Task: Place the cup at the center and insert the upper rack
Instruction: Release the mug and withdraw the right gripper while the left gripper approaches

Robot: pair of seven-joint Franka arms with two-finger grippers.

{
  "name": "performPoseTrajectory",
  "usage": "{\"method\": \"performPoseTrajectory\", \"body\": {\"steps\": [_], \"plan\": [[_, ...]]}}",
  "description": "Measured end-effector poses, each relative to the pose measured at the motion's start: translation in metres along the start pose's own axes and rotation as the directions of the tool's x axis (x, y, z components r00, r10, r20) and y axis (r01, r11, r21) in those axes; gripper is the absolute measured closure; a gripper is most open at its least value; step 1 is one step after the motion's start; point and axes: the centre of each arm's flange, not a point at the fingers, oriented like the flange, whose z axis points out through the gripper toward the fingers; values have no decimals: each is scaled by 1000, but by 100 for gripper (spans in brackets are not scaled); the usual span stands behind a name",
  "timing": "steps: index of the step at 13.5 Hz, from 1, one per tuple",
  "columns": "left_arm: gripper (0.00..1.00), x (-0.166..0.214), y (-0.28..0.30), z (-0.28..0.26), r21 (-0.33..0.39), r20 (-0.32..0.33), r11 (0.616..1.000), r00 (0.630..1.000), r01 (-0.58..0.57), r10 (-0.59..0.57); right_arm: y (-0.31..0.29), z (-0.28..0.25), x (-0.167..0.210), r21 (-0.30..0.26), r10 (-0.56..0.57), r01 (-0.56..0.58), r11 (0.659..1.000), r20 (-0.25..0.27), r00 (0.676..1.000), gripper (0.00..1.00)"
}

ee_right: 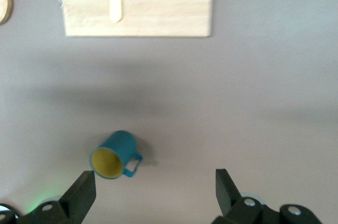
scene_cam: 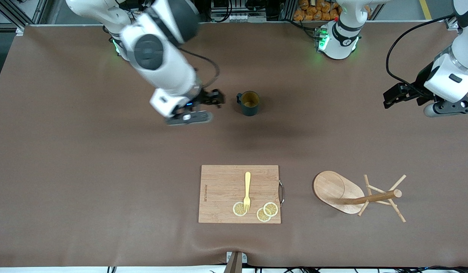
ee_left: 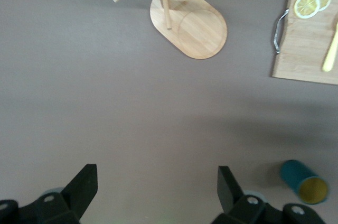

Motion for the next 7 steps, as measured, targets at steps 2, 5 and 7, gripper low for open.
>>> {"method": "performPoseTrajectory", "body": {"steps": [2, 5, 7], "plan": [[0, -3, 9, -1, -28, 6, 998, 999, 50, -50, 69, -39, 19, -28, 15, -16, 999, -26, 1000, 0], [0, -16, 45, -3, -37, 12, 985, 986, 169, -169, 162, -72, 39, -142, 19, -27, 989, -61, 998, 0], [0, -29, 82, -6, -43, 6, 962, 963, 270, -270, 220, -86, 51, -150, 19, -29, 988, -69, 997, 0]]}}
